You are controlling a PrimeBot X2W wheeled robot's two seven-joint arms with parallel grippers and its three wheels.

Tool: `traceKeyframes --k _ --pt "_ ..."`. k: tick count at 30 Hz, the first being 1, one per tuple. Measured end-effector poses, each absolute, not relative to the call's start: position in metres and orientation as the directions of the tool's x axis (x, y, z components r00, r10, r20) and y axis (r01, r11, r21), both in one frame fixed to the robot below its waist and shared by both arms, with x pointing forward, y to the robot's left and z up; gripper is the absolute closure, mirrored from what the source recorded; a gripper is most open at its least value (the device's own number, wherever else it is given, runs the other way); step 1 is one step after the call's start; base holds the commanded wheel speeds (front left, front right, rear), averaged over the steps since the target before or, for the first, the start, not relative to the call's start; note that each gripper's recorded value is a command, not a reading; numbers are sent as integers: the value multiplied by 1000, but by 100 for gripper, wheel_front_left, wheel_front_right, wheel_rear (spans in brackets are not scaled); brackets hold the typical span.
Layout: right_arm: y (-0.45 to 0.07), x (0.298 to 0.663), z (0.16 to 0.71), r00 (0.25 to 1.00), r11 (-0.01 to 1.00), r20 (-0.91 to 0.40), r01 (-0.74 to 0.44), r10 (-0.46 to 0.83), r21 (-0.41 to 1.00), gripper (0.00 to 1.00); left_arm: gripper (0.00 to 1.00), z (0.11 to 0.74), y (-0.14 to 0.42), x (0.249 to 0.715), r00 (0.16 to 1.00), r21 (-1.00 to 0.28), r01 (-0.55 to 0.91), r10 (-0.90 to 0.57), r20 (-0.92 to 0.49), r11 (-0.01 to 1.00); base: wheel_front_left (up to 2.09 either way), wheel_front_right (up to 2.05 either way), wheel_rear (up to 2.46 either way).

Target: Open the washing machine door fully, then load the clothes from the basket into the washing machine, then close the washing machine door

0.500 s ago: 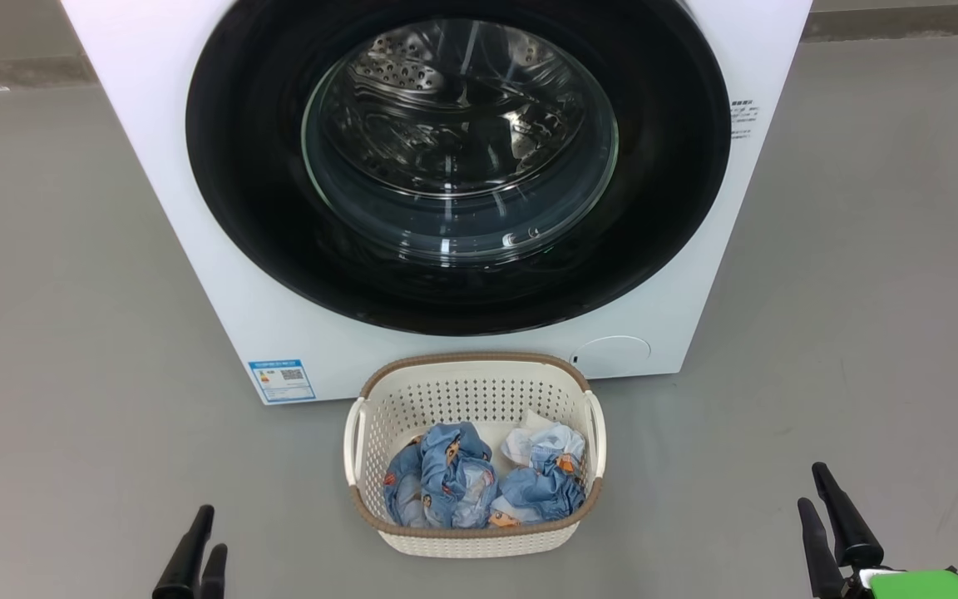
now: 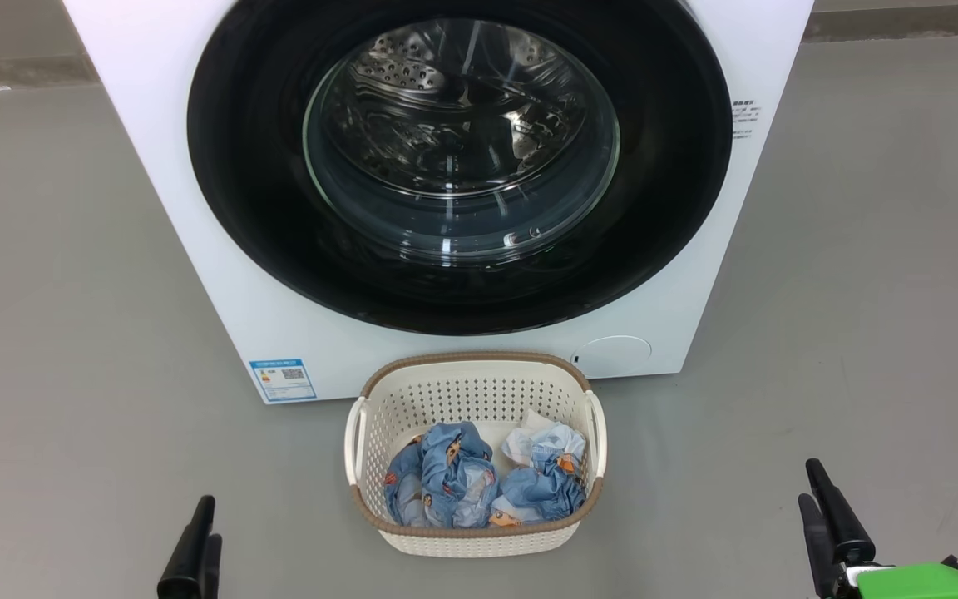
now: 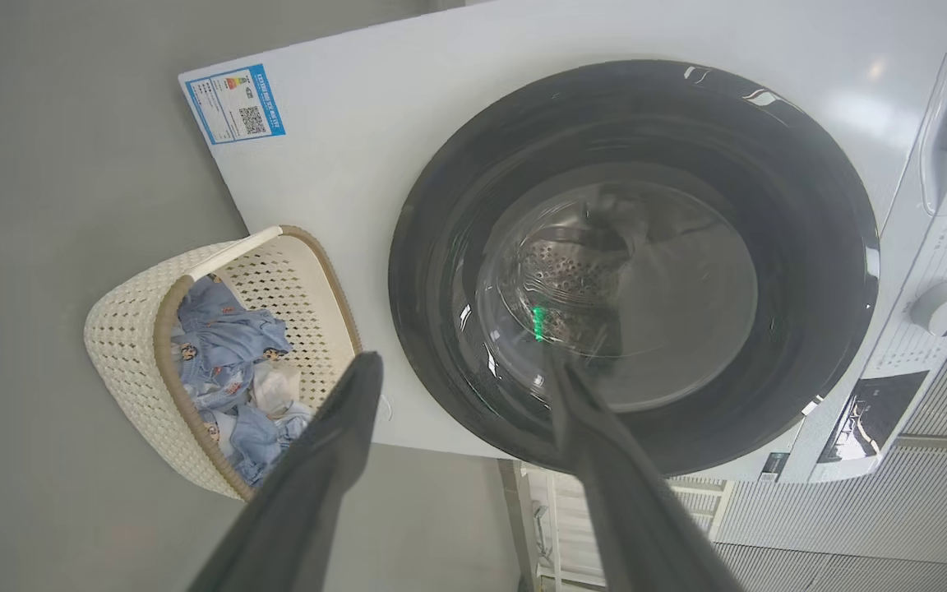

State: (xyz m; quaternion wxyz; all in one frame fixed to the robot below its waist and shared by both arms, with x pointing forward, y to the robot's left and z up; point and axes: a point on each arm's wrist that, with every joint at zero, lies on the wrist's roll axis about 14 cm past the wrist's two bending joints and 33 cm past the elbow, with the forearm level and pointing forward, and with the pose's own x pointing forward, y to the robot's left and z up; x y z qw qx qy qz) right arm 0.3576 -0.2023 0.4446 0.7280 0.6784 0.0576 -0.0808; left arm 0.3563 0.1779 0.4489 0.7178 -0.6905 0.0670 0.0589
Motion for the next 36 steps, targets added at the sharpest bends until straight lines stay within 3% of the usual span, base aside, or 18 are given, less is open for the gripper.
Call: traceKeyframes --k 36 --pt "-187 363 458 988 472 -151 118 33 873 0 0 472 178 363 995 -898 -87 -3 -98 431 0 0 0"
